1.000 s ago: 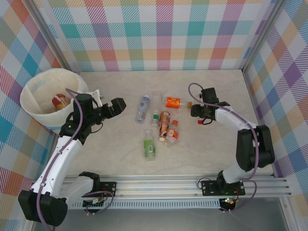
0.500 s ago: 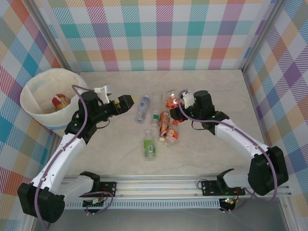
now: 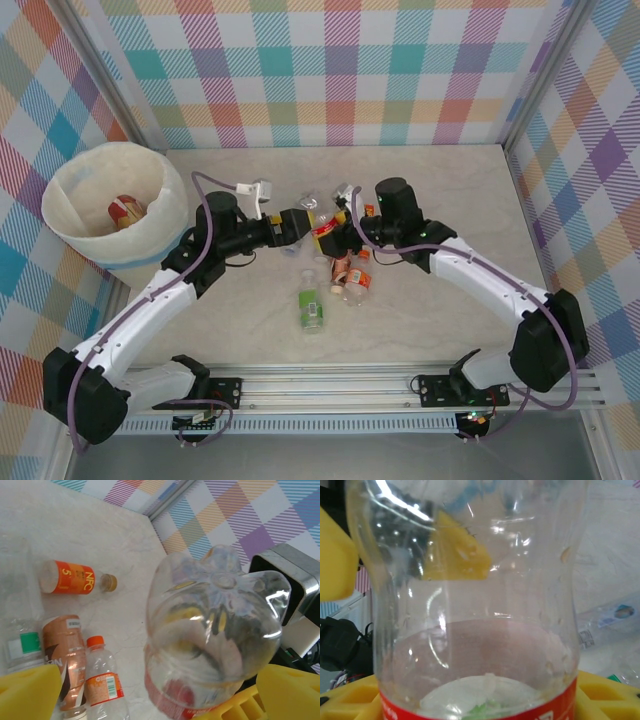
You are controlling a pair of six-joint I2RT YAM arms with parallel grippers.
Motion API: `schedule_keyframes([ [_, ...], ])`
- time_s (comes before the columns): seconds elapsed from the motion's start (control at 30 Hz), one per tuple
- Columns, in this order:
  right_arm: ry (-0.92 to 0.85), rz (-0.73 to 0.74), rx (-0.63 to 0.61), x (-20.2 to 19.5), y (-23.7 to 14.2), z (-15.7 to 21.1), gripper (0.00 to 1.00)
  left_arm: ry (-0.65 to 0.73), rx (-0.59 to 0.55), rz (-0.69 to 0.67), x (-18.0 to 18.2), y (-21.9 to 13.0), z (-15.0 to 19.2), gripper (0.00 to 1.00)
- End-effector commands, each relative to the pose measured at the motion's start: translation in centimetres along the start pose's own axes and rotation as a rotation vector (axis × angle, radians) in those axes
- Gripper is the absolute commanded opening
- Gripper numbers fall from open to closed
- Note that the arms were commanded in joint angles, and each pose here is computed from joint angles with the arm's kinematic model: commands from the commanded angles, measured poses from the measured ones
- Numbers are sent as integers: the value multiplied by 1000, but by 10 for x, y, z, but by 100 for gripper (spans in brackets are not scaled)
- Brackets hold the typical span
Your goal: Put the plastic bottles in the bin
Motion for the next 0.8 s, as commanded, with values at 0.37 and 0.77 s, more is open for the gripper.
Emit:
schedule_keyframes([
  [0.37, -83, -211, -59, 28, 18, -19, 55, 105, -104, 84, -20, 3, -13, 65],
  [0.77, -121, -164, -132, 24, 17, -32, 76, 135, -151, -34, -9, -5, -16, 56],
])
Point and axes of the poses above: each hand's point on the last joint's axis, 136 mm out from that joint toward the fingers, its own y axis out along the fingers, its own x axis along the line the jaws close on, z = x × y, the point moved 6 cm from there along -y, back along the fingers, and after that the axes turned 9 degrees about -y, right-handed, at the moved point
